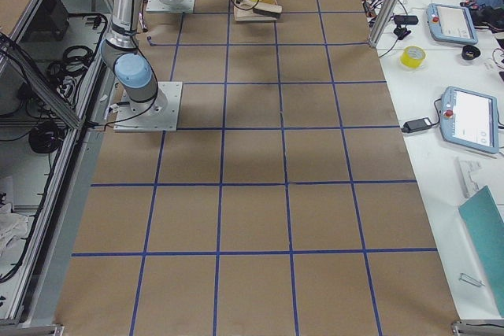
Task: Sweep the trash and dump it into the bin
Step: 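Sweep the yellow potato into the dustpan with the right gripper's brush, then lift the dustpan over the bin with the left gripper while the right returns the brush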
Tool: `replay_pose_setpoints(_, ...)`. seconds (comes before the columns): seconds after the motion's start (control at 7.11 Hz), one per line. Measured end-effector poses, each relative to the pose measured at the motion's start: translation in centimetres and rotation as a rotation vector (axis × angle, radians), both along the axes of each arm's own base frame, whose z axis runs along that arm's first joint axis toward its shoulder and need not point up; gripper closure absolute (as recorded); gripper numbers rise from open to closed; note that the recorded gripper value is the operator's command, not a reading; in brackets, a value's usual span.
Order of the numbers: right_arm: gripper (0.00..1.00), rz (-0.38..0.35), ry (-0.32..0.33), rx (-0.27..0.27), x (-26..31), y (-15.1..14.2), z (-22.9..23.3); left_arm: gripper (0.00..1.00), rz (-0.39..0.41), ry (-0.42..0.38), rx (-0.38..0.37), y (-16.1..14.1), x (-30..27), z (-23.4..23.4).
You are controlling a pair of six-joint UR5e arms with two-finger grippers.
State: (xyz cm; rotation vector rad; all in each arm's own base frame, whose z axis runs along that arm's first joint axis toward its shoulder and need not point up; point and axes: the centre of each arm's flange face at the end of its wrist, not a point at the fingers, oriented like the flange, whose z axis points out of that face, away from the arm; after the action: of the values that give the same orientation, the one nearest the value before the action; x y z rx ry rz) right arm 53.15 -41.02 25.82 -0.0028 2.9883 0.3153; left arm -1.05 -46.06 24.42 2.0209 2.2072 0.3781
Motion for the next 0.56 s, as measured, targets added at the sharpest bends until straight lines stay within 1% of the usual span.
replay_pose_setpoints(0.28,0.97,0.151,0.119,-0.048,-2.7,-0.5,1.6,1.00,0.011,0.007,-0.007,-0.2,0.4,0.1)
replay_pose_setpoints(0.42,0.95,0.190,0.163,-0.062,-4.4,-1.1,2.6,1.00,0.016,0.008,-0.011,-0.3,0.8,0.2)
replay_pose_setpoints(0.56,0.95,0.195,0.182,-0.072,-7.2,-3.1,3.9,1.00,0.025,0.016,-0.017,-0.5,2.2,0.5)
